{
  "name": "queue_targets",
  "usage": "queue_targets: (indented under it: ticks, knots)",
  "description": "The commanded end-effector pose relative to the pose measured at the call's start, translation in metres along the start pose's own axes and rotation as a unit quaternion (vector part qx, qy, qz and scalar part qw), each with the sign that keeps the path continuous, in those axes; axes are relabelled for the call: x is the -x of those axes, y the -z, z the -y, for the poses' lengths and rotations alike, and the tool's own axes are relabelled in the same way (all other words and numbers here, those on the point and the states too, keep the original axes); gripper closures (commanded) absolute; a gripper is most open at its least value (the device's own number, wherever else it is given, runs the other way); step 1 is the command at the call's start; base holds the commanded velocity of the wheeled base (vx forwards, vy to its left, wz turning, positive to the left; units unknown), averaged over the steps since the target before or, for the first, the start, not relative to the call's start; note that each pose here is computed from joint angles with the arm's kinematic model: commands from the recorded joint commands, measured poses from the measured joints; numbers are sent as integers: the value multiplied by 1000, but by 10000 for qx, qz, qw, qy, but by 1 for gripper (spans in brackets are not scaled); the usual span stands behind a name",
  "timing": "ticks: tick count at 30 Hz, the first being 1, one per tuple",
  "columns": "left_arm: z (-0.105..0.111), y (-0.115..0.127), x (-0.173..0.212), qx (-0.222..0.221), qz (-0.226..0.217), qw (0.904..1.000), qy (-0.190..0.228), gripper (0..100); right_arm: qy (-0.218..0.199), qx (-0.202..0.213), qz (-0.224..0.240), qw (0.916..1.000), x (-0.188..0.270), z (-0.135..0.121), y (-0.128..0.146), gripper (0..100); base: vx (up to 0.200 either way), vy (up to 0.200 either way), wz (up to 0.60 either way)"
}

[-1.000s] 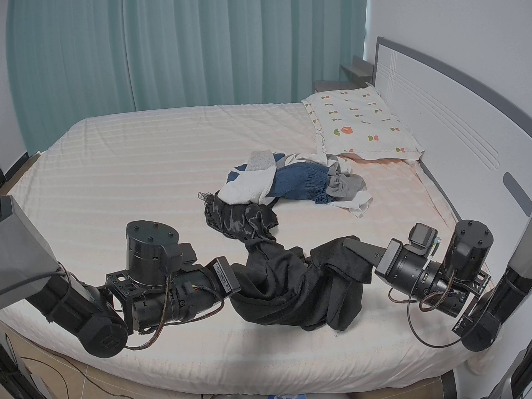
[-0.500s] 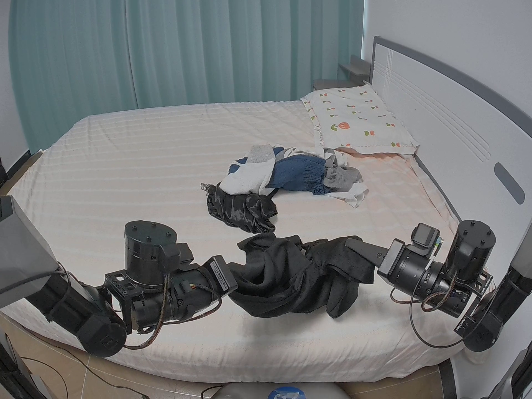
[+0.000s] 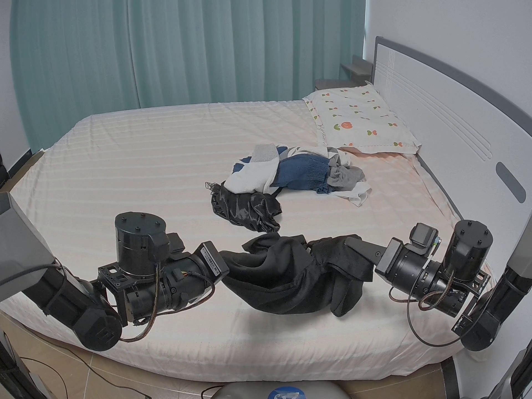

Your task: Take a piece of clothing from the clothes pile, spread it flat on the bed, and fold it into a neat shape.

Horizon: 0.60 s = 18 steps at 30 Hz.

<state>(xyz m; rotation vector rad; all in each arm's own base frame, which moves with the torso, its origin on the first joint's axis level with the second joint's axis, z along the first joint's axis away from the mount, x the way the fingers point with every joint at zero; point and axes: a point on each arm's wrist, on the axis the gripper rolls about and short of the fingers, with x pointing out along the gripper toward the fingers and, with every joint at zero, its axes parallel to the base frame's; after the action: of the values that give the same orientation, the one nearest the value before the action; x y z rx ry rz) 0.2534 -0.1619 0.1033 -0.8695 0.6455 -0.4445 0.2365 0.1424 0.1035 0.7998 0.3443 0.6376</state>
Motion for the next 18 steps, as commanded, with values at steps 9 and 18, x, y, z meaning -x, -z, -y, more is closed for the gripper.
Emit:
queue_targets:
  ticks: [9, 18]
  knots:
    - [-2, -2, 3, 24, 52, 10000, -40, 100, -145, 47, 192, 9997, 1, -4, -4, 100, 0, 200, 0]
    - [-2, -5, 7, 35, 233, 9997, -111, 100, -151, 49, 207, 9997, 0, -4, -5, 100, 0, 200, 0]
